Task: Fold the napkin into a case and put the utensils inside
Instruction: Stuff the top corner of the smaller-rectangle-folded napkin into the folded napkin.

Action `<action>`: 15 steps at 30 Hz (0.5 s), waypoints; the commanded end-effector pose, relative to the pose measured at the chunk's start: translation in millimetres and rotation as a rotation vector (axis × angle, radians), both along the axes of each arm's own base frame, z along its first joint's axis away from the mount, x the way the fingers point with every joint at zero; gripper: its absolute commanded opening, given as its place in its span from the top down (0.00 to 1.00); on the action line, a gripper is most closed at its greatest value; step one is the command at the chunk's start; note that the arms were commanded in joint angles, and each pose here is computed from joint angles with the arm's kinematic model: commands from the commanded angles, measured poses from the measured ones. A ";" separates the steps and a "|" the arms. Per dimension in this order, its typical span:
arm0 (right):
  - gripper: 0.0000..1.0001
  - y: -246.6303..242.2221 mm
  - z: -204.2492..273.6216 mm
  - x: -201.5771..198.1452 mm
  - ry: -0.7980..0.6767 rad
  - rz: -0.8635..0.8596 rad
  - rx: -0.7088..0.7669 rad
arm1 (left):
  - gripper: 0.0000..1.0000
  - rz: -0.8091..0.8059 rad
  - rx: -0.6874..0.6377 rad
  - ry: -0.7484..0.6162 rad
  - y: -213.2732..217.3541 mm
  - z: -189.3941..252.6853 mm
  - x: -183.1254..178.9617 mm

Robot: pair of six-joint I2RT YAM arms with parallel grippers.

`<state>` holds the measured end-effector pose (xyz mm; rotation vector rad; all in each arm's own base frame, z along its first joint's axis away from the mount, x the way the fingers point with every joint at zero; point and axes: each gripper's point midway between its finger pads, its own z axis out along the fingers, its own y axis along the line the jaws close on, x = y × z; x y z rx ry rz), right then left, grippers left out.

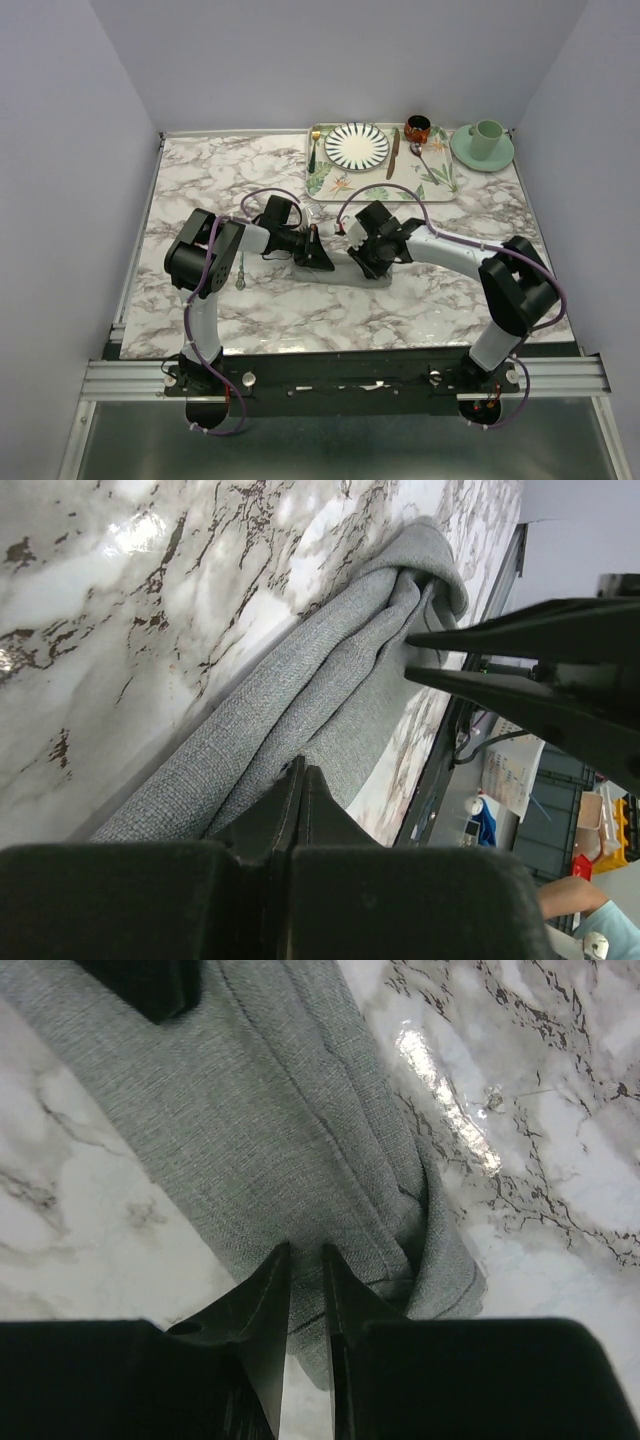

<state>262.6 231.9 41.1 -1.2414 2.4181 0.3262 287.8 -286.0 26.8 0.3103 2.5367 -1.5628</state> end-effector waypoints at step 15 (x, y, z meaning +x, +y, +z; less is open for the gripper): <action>0.78 -15.2 -33.3 0.9 0.024 -0.110 -0.087 | 0.81 0.114 -0.142 -0.134 5.8 89.3 9.0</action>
